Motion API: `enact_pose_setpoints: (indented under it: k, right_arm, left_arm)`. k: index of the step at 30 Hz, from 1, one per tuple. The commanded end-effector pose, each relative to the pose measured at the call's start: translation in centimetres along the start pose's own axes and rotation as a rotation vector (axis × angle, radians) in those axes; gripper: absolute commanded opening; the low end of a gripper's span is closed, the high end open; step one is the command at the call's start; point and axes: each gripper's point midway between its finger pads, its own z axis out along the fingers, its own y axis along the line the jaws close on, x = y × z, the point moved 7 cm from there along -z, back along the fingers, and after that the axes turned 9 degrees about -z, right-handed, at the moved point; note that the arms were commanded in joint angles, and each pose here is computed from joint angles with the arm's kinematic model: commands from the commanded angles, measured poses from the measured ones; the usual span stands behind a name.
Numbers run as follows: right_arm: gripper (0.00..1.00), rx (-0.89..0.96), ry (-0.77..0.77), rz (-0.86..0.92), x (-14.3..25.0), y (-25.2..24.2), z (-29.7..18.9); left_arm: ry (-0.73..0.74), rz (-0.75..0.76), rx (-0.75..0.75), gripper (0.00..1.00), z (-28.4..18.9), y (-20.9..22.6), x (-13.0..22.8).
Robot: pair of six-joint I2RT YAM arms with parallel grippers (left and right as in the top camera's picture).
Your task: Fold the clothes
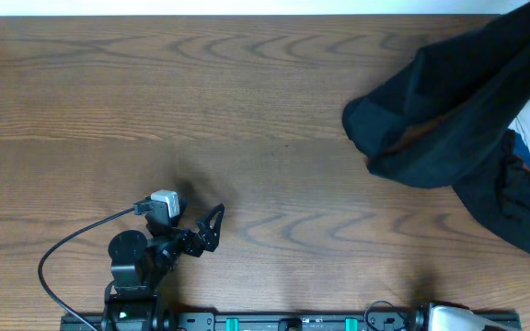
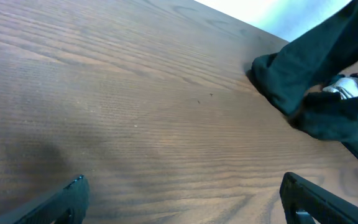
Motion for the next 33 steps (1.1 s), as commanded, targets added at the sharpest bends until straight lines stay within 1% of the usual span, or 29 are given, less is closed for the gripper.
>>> enact_pose_setpoints:
  k: [1, 6, 11, 16, 18, 22, 26, 29, 31, 33]
  right_arm:
    - [0.01, -0.155, -0.060, -0.020, -1.9, 1.9, -1.5]
    - [0.01, -0.335, -0.022, -0.033, -0.8, 6.3, -1.9]
    - [0.01, -0.505, 0.077, -0.071, 2.5, 12.5, -1.8]
    - [0.01, -0.685, 0.204, -0.137, 7.8, 21.0, -2.9]
    - [0.01, -0.755, 0.276, -0.160, 10.7, 24.6, -4.0]
    - [0.01, -0.893, 0.456, -0.176, 17.6, 31.5, -6.6]
    - [0.01, -1.041, 0.540, -0.167, 23.7, 38.0, -9.7]
    - [0.02, -1.125, 0.569, -0.127, 26.3, 41.2, -12.3]
    - [0.03, -1.164, 0.574, -0.119, 27.3, 42.7, -14.1]
    - [0.12, -1.205, 0.571, -0.127, 27.8, 43.7, -16.1]
  left_arm:
    - [0.047, -0.031, -0.012, 0.98, 0.1, 0.6, 1.2]
    - [0.047, -0.031, -0.011, 0.98, 0.1, 0.6, 1.2]
    - [0.047, -0.031, -0.012, 0.98, 0.1, 0.6, 1.2]
    - [0.047, -0.031, -0.012, 0.98, 0.1, 0.6, 1.2]
    - [0.047, -0.031, -0.012, 0.98, 0.1, 0.6, 1.2]
    - [0.047, -0.031, -0.012, 0.98, 0.1, 0.6, 1.2]
    - [0.047, -0.031, -0.012, 0.98, 0.1, 0.6, 1.2]
    - [0.047, -0.031, -0.012, 0.98, 0.1, 0.6, 1.2]
    - [0.047, -0.031, -0.012, 0.98, 0.1, 0.6, 1.2]
    - [0.047, -0.031, -0.012, 0.98, 0.1, 0.6, 1.2]
